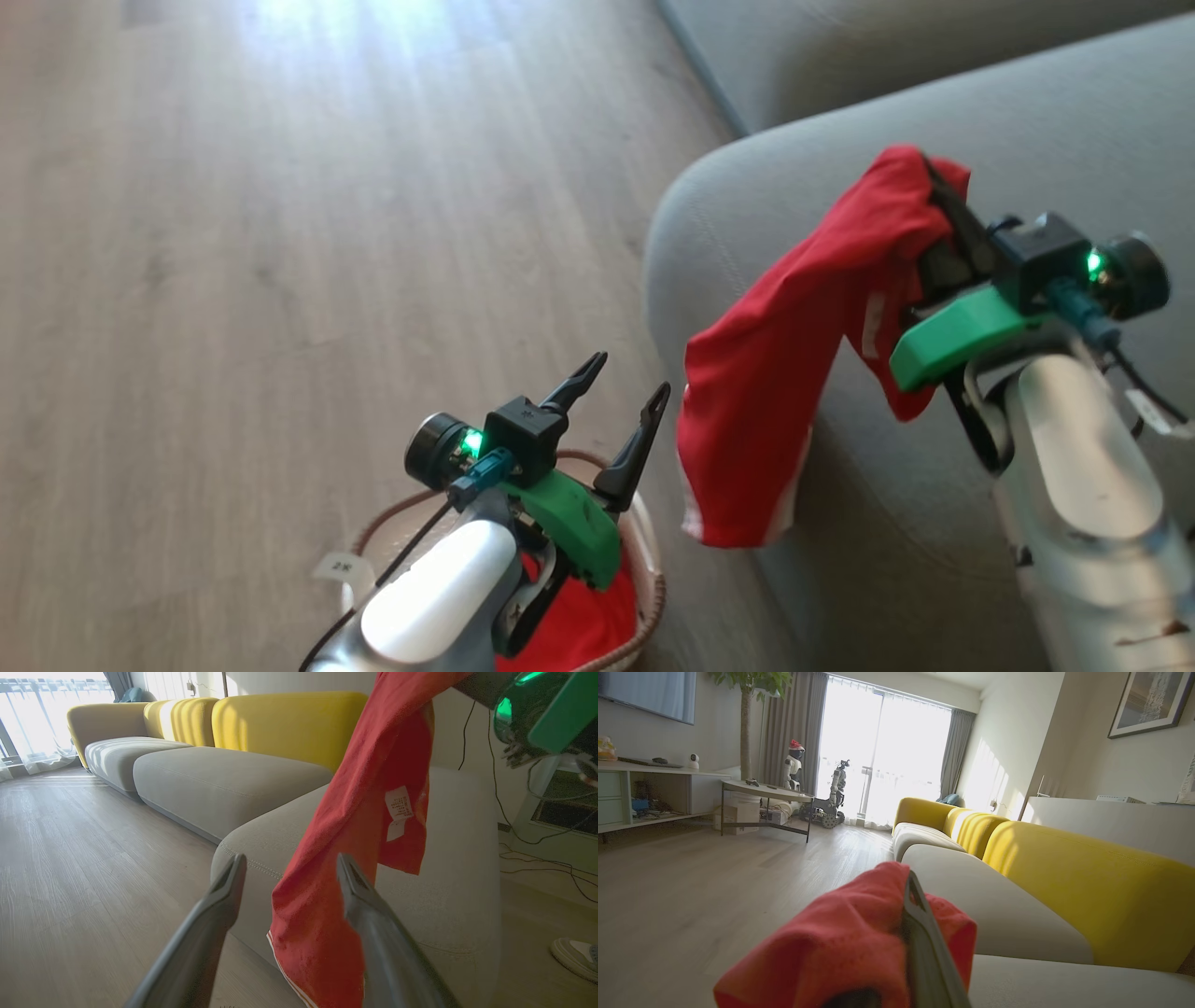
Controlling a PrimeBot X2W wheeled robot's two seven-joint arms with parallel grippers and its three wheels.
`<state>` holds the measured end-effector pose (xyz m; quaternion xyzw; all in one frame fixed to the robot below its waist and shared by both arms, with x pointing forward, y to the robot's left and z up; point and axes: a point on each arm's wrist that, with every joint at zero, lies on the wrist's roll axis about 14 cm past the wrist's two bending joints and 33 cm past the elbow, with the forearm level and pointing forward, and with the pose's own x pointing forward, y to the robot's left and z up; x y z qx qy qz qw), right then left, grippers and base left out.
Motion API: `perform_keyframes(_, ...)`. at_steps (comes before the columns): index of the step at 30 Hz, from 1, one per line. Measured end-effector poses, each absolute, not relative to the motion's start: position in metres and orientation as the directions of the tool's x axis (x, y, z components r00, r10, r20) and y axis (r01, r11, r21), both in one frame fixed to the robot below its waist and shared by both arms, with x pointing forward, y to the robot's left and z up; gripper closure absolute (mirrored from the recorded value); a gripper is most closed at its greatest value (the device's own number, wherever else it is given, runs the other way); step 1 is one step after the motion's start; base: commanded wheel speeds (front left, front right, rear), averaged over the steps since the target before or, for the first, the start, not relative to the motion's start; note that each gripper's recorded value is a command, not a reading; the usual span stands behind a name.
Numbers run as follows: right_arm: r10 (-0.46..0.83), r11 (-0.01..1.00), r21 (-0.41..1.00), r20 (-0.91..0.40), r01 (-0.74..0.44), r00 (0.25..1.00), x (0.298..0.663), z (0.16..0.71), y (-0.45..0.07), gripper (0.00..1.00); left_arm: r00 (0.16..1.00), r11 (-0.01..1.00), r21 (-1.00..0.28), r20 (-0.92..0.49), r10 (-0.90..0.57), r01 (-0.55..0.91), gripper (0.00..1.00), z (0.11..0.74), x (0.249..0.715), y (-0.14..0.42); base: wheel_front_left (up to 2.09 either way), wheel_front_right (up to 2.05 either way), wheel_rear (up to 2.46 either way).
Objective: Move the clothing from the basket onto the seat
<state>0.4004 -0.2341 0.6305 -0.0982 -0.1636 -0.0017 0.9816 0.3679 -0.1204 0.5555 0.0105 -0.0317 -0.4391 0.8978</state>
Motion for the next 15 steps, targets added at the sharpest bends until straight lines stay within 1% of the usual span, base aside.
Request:
perform_keyframes(5, -0.015, 0.973, -0.211, 0.345, 0.093, 0.938, 0.392, 0.643, -0.256, 1.00, 0.571, 0.572, 0.037, 0.038, -0.820, 0.819, 0.00, 0.550, 0.362, -0.140, 0.00, 0.00, 0.00)
perform_keyframes(7, -0.044, 0.967, -0.222, 0.344, 0.127, 0.938, 0.386, 0.646, -0.270, 1.00, 0.536, 0.536, 0.028, 0.025, -0.844, 0.844, 0.00, 0.544, 0.358, -0.154, 0.00, 0.00, 0.00)
perform_keyframes(11, -0.058, 0.964, -0.229, 0.329, 0.139, 0.943, 0.384, 0.644, -0.277, 1.00, 0.498, 0.498, 0.003, 0.000, -0.867, 0.867, 0.00, 0.533, 0.353, -0.168, 0.00, 0.00, 0.00)
perform_keyframes(15, -0.051, 0.958, -0.251, 0.316, 0.135, 0.947, 0.390, 0.646, -0.279, 1.00, 0.476, 0.476, -0.015, -0.025, -0.879, 0.879, 0.00, 0.520, 0.351, -0.174, 0.00, 0.00, 0.00)
